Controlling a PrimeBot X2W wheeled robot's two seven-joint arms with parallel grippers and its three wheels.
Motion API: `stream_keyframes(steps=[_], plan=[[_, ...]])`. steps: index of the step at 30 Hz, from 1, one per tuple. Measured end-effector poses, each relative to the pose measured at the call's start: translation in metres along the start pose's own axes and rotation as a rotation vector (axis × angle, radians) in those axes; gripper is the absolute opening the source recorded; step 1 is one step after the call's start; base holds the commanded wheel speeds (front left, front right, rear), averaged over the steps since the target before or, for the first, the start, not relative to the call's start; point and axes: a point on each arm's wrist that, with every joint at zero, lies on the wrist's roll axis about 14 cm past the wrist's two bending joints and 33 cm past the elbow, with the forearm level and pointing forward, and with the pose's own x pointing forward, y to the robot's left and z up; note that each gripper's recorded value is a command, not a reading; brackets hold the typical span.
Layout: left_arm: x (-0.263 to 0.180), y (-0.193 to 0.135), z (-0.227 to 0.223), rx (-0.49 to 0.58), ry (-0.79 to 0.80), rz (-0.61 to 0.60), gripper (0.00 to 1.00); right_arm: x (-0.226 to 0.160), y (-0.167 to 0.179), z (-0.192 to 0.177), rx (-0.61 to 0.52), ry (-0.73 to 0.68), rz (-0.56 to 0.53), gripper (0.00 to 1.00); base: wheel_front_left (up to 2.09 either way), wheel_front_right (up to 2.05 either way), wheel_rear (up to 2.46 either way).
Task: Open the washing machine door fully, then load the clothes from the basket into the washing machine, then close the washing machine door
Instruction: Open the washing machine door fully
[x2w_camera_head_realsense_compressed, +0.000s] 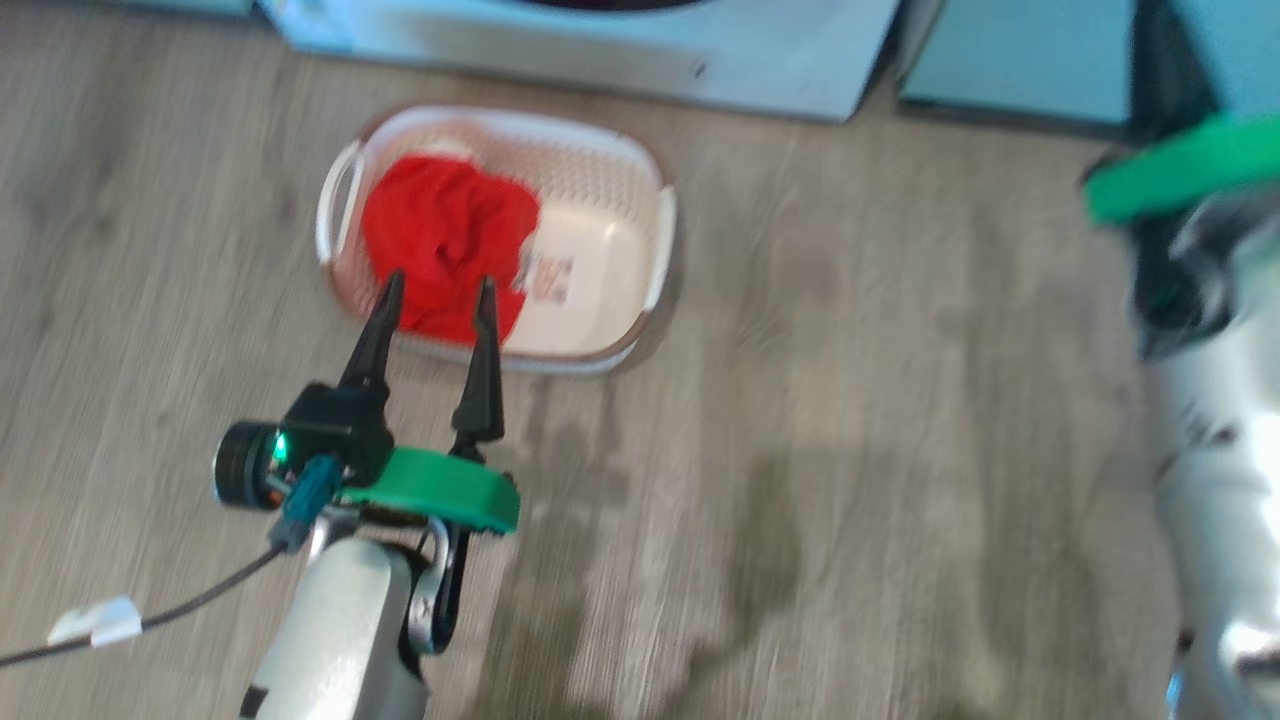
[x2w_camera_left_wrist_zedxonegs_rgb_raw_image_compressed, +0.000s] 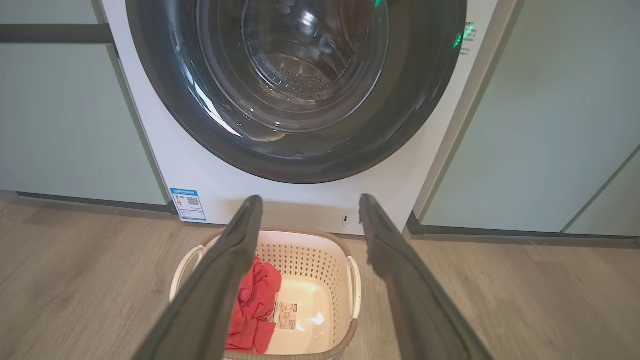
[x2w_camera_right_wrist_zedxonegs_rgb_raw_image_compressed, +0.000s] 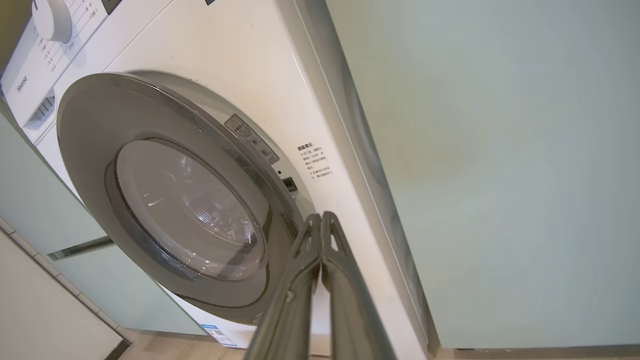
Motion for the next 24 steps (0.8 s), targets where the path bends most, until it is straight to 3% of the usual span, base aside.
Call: stream_keyframes(steps=[3, 4, 5, 6, 10, 24], plan=[[0.008, 0.005, -0.009, 0.001, 0.019, 0.011, 1.0, 0.038, 0.012, -0.005, 0.107, 0.026, 0.039, 0.0, 0.0, 0.0, 0.0], [0.011, 0.005, -0.012, 0.005, 0.026, 0.009, 1.0, 0.05, 0.018, -0.005, 0.185, 0.032, 0.05, 0.0, 0.0, 0.0, 0.0], [0.015, 0.005, -0.017, 0.014, 0.036, 0.003, 1.0, 0.072, 0.029, -0.004, 0.342, 0.044, 0.076, 0.0, 0.0, 0.0, 0.0], [0.017, 0.006, -0.019, 0.02, 0.04, 0.003, 1.0, 0.082, 0.035, -0.005, 0.379, 0.055, 0.096, 0.0, 0.0, 0.0, 0.0], [0.022, 0.02, -0.024, 0.03, 0.048, 0.048, 1.0, 0.114, 0.048, -0.013, 0.459, 0.094, 0.138, 0.0, 0.0, 0.0, 0.0], [0.015, 0.035, -0.041, 0.049, 0.104, 0.097, 1.0, 0.165, 0.06, -0.043, 0.72, 0.266, 0.127, 0.0, 0.0, 0.0, 0.0]])
